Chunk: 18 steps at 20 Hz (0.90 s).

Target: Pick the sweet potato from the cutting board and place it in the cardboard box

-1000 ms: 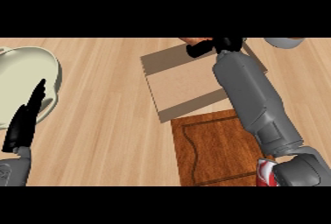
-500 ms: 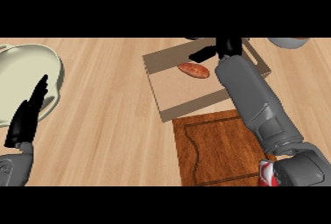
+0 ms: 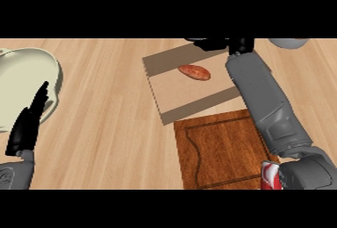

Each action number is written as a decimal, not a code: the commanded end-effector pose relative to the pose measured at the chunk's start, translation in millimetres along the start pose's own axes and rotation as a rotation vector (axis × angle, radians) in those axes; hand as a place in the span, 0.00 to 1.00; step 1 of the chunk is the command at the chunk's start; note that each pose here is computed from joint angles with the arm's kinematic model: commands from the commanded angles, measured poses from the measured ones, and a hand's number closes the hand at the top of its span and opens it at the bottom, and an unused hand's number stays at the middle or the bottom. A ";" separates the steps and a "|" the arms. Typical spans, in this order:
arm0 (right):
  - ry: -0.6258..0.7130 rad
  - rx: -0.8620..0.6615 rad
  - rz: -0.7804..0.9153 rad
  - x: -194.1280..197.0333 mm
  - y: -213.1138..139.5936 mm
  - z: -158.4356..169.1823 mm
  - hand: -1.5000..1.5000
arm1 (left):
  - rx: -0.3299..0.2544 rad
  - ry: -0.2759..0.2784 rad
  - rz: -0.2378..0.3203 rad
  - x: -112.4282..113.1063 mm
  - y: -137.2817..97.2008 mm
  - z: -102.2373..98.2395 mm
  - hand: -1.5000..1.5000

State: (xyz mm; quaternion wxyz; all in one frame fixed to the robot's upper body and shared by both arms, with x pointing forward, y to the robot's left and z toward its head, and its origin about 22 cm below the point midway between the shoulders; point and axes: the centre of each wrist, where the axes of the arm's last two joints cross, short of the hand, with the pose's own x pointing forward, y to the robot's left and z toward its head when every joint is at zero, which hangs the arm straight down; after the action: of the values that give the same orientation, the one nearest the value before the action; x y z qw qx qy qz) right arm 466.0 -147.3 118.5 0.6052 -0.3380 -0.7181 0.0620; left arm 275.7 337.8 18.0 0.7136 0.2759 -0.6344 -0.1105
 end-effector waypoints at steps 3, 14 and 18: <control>-0.026 -0.072 -0.170 -11.7 -31.1 -17.0 0.00 | 0.027 0.027 -0.002 -11.9 13.2 2.9 0.50; 0.053 -0.121 -0.155 -104.3 -117.0 -14.5 0.00 | 0.048 0.068 0.001 -2.6 8.2 -0.1 0.50; 0.034 -0.111 -0.137 -140.3 -158.1 3.7 0.00 | 0.057 0.067 -0.021 -19.3 16.2 -0.8 0.50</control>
State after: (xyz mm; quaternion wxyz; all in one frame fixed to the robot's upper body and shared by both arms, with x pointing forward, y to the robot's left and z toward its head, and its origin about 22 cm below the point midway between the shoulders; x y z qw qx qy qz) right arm 429.7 -315.0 97.2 0.6011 -0.3171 -0.7329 -0.0324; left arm 264.4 357.5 11.5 0.7249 0.2981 -0.6143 -0.0914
